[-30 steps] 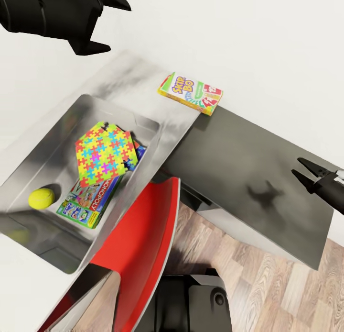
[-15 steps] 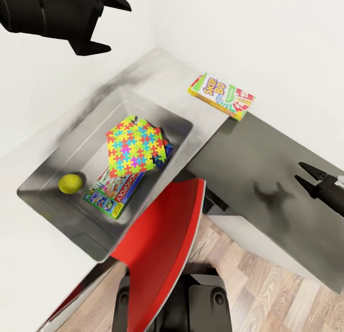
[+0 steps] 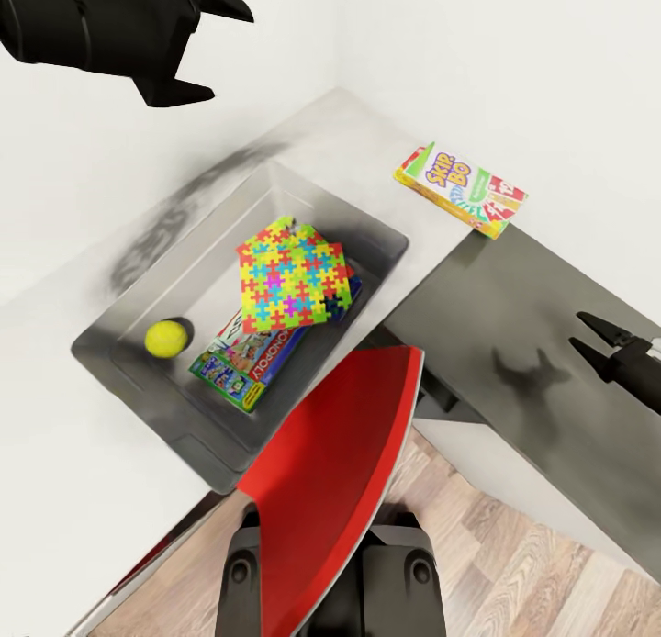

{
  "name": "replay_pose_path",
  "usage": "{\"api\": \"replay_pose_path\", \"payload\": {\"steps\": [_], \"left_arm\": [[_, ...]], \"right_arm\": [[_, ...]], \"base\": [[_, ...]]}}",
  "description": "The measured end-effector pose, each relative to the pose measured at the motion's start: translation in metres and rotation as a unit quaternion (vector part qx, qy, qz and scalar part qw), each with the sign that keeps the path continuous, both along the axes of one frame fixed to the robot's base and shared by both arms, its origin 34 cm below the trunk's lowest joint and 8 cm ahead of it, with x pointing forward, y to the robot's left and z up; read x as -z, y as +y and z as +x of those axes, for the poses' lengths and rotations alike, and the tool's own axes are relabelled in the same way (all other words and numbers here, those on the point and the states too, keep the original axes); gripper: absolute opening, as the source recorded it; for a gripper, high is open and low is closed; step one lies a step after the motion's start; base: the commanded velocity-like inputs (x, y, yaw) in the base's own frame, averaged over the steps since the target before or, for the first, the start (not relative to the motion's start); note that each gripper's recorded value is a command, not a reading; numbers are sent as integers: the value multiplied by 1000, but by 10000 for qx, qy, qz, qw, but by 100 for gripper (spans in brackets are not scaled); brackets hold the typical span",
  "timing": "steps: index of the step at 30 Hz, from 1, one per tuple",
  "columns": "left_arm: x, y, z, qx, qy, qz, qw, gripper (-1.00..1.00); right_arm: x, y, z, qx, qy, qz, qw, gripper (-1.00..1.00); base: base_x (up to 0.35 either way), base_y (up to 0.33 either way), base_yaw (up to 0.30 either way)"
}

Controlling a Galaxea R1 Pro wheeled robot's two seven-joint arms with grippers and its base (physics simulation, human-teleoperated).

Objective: Put all the toys in the child's room - the three board games (two on the bed and one on the table), the two jigsaw puzzles on the table, and the tennis ball on the table - inside the toy box on the table in the child's room.

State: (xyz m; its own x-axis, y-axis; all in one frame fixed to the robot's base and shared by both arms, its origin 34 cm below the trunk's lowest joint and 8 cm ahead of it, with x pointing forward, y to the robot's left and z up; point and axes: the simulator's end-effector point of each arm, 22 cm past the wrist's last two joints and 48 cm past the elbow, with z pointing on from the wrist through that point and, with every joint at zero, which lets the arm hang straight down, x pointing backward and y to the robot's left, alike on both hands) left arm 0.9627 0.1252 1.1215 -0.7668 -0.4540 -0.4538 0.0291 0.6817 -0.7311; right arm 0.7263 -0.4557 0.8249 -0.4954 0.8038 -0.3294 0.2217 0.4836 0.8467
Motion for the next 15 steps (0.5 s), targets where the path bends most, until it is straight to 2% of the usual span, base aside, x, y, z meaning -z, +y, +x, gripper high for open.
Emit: {"api": "replay_pose_path", "payload": {"steps": [15], "left_arm": [[2, -1, 0, 5, 10, 9, 10000, 100]], "right_arm": [[-4, 1, 1, -17, -69, 38, 10000, 100]], "base": [[0, 0, 21]]}}
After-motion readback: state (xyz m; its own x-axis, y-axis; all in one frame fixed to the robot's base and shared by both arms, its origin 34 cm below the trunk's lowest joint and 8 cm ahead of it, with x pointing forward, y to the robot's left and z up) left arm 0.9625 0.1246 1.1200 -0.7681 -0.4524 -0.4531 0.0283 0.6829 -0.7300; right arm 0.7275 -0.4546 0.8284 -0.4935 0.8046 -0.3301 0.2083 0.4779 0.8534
